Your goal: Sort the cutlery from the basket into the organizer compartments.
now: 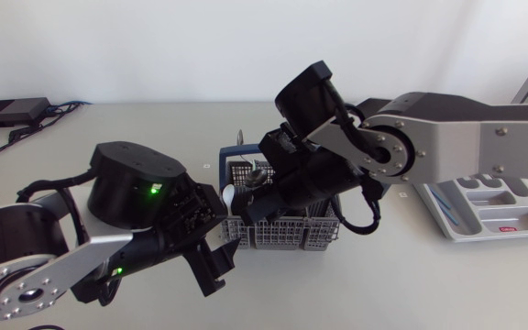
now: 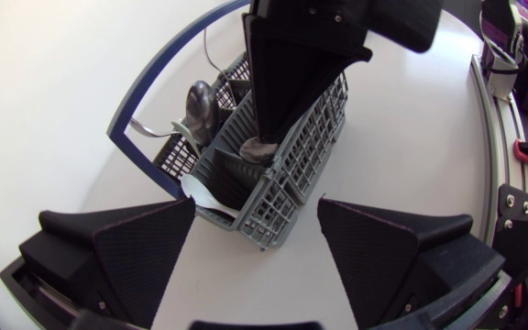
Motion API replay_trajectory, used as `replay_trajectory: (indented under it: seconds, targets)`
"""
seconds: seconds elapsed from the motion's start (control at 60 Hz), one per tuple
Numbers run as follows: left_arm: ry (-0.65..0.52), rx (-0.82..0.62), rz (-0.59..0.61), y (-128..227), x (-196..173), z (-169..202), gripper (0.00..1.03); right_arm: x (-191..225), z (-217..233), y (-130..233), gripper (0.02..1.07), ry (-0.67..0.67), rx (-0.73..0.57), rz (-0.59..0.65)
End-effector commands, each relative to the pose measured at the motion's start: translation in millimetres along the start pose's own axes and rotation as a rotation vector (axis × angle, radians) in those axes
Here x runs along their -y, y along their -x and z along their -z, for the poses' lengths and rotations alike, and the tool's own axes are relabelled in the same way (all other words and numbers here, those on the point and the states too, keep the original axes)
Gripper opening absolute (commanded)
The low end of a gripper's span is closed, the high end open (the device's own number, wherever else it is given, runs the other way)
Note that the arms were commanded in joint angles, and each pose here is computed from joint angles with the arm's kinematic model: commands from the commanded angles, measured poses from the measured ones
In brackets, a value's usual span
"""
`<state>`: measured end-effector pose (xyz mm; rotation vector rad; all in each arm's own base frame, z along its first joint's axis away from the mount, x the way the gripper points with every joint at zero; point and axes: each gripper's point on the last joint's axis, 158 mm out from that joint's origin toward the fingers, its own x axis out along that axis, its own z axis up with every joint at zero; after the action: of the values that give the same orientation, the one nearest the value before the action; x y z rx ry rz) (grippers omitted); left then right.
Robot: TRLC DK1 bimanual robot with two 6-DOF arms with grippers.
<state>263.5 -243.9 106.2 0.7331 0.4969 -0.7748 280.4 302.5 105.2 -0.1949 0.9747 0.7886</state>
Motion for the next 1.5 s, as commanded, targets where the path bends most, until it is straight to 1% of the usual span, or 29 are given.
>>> replay_trajectory:
  seconds: [0.0,0.417,0.6,0.733,0.883,0.95,1.05,1.283,1.483]
  targets:
    - [-0.003,-0.019,-0.002,0,1,9,0.92,6,10,-9,0.3,0.009,-0.026,0.014]
    - [-0.005,-0.025,0.0,0,1,12,0.92,6,8,-25,0.27,0.015,-0.025,0.008]
    - [-0.004,-0.024,-0.001,0,1,12,0.92,8,5,-30,0.16,0.018,-0.01,0.018]
    - [-0.003,-0.026,-0.002,1,2,14,0.92,10,11,-36,0.13,0.021,-0.031,0.022]
    - [-0.003,-0.025,-0.002,2,1,14,0.92,11,14,-37,0.13,0.018,-0.042,0.022]
    - [-0.003,-0.024,-0.001,2,2,13,0.92,11,16,-38,0.08,0.014,-0.046,0.023]
    - [-0.002,-0.023,0.0,2,2,14,0.92,12,18,-38,0.08,0.013,-0.053,0.026]
    - [-0.003,-0.024,-0.001,2,2,14,0.92,12,7,-23,0.08,0.01,-0.007,0.022]
    - [-0.001,-0.025,0.0,1,2,14,0.92,10,-4,-1,0.08,-0.029,0.04,-0.027]
